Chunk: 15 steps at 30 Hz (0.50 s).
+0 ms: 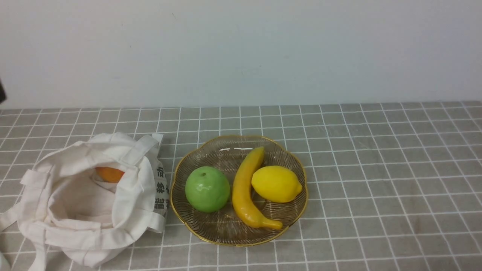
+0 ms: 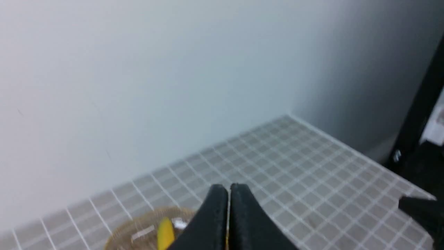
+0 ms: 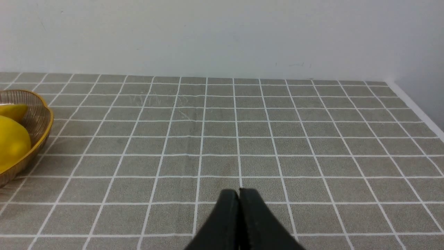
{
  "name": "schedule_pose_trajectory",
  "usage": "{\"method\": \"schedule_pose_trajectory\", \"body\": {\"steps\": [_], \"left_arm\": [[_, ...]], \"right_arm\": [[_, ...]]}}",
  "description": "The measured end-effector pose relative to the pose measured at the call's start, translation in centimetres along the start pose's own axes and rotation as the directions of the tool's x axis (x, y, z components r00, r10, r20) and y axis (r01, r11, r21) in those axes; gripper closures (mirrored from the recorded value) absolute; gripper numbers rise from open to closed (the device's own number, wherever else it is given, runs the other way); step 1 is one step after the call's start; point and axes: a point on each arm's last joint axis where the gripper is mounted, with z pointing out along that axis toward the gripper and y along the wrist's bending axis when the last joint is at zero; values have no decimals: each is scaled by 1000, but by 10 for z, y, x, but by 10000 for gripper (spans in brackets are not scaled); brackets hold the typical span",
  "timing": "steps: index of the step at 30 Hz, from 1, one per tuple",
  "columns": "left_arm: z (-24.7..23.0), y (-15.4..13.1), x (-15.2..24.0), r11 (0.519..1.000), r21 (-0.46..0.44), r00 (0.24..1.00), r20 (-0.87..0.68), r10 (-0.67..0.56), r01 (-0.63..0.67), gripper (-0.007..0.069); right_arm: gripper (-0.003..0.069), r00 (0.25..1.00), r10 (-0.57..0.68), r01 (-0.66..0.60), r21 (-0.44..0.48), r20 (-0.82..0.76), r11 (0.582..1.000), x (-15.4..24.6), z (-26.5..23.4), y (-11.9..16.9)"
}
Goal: Take the fruit out of the bag on the grey coffee tablecloth and place them on the plate.
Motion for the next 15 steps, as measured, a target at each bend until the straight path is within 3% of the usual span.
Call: {"method": "schedule_pose_trajectory", "body": {"steps": [9, 15], "left_arm": [[-9, -5, -1, 1000, 4, 999, 35, 22, -22, 633], [-9, 5, 0, 990, -97, 995, 6, 100, -98, 633]], "right_arm": [[673, 1000, 0, 0, 0, 0, 1000, 0, 0, 0], [673, 1000, 0, 0, 0, 0, 1000, 0, 0, 0]]}}
